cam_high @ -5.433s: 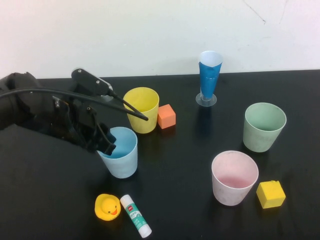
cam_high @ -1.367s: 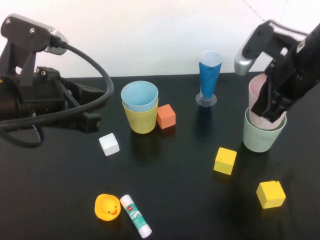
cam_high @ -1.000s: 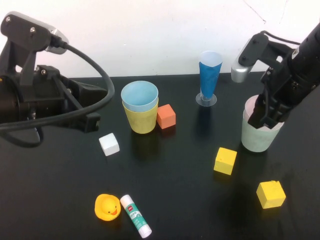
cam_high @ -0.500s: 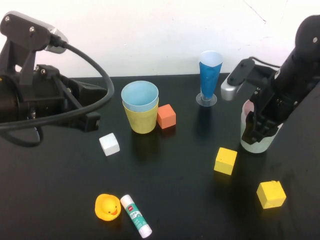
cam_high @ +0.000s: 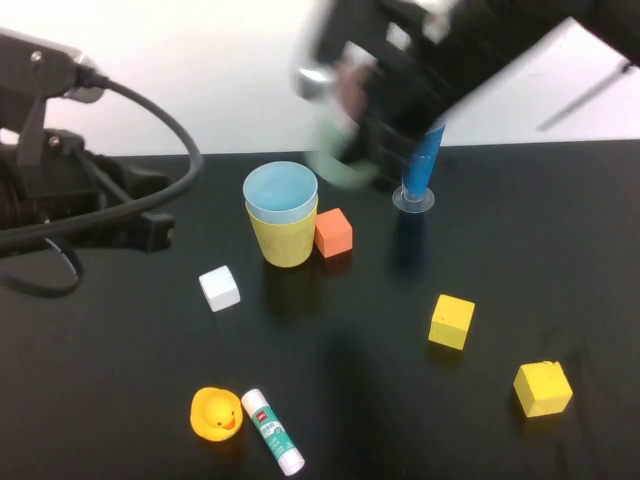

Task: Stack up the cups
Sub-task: Place the green cup on the blue cup

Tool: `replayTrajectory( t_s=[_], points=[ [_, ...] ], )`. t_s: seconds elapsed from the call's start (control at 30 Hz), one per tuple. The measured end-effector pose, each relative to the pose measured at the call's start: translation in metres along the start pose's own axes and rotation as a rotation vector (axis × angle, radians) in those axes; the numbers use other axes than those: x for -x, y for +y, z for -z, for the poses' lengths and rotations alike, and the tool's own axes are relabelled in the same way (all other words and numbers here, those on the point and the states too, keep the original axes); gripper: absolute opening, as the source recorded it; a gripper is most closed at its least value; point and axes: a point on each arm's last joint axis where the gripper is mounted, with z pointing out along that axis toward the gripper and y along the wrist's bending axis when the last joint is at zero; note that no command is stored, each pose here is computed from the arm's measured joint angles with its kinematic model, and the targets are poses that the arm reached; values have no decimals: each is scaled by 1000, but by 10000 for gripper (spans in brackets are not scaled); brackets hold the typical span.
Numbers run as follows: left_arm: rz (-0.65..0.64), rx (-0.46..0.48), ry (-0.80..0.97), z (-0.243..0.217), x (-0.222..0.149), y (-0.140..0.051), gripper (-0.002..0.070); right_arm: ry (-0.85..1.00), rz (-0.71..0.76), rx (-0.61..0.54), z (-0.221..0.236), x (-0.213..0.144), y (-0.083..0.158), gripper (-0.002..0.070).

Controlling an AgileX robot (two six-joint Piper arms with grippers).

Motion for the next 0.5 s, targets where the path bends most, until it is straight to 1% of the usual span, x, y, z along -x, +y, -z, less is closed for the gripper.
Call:
replayTrajectory(
  t_s=[0.07,0.17,0.33,0.5],
  points=[
    [12,44,22,1,-2,4,2,-77,52,-44,3,23,1,52],
    [17,92,59,1,-5,8,2,-108,80,-64,-10,38,-3,52],
    [18,109,91,1,-8,10,2,-45,83,-23,-51,33,-11,51],
    [15,112,95,1,-9,10,2,4,76,23,-73,25,-9,50]
  ],
)
